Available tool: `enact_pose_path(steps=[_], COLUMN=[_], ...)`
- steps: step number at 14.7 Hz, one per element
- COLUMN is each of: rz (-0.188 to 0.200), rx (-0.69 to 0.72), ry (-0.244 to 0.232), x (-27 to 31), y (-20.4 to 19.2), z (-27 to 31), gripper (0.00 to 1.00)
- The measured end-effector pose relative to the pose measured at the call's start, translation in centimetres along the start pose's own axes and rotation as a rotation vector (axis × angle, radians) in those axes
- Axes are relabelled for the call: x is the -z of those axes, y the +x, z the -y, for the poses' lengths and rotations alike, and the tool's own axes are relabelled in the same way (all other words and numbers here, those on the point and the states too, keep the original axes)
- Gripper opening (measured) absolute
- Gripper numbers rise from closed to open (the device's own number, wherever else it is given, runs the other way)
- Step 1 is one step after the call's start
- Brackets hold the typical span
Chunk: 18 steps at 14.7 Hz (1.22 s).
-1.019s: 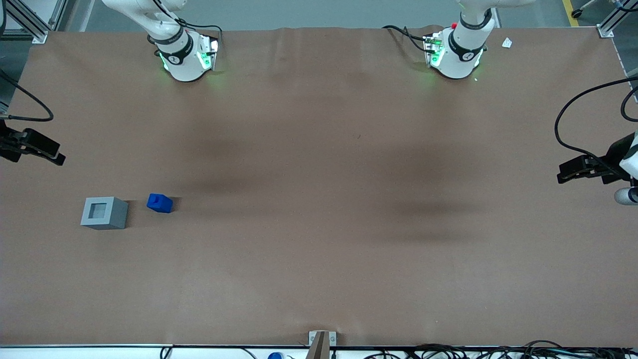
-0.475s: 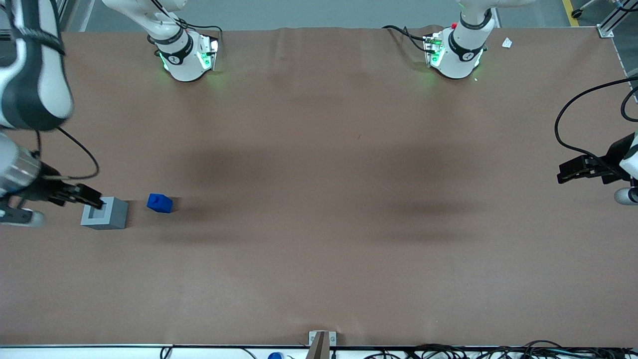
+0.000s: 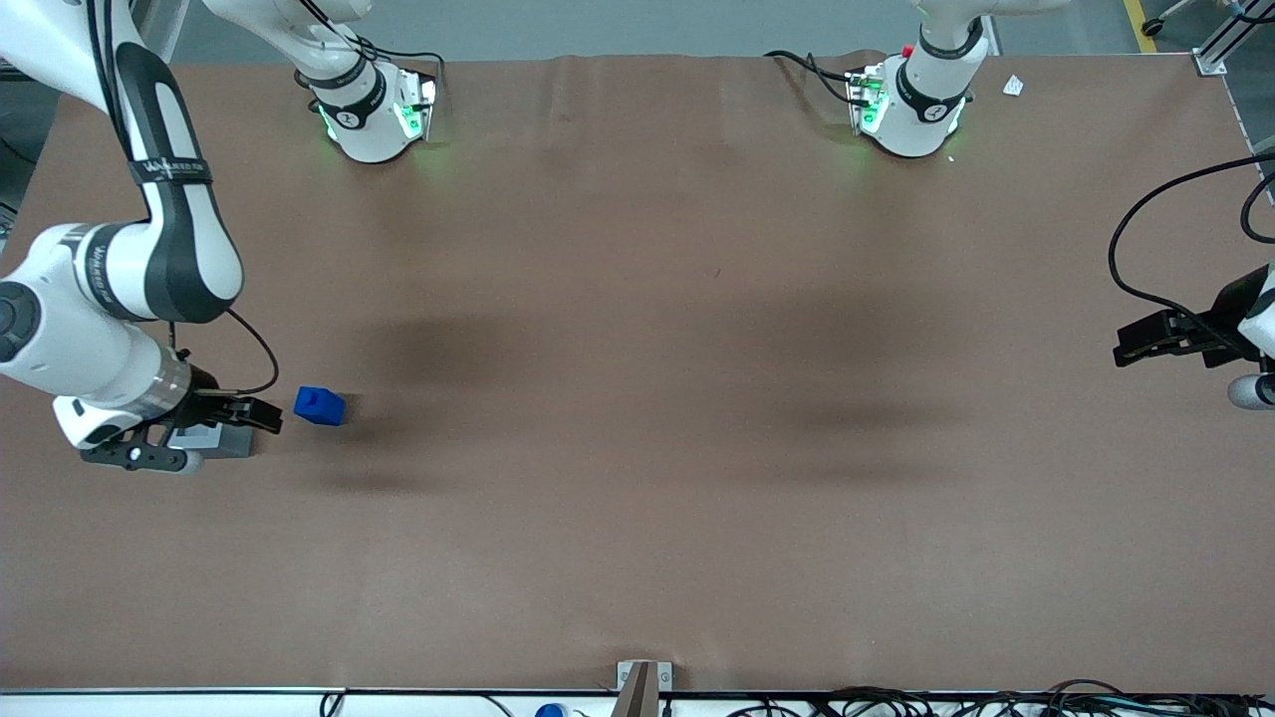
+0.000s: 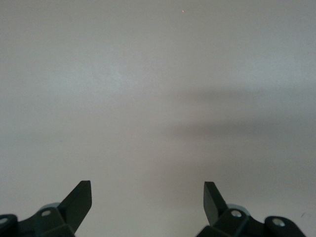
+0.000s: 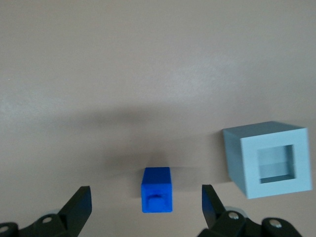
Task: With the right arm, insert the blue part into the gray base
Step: 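Lower the right gripper over the blue block and close on it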
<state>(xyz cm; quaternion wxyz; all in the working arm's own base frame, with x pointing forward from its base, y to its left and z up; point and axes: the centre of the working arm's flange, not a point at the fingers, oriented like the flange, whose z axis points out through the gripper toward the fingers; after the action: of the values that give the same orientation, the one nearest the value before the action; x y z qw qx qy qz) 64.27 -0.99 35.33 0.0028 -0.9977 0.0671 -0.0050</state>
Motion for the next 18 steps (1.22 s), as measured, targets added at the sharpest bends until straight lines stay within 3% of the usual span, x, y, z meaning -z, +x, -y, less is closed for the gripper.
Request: enact_pose_path(steps=[3, 5, 12, 18], rz=[0.079, 0.107, 0.109, 0.084], rx=[-0.064, -0.071, -0.083, -0.017], ry=[-0.015, -0.028, -0.050, -0.113], x=[-4.3, -6.4, -7.0, -9.3], y=[-2.0, -3.4, -3.7, -4.6], z=[2.0, 2.9, 1.9, 1.5], gripper=[0.97, 0.97, 0.93, 0.93])
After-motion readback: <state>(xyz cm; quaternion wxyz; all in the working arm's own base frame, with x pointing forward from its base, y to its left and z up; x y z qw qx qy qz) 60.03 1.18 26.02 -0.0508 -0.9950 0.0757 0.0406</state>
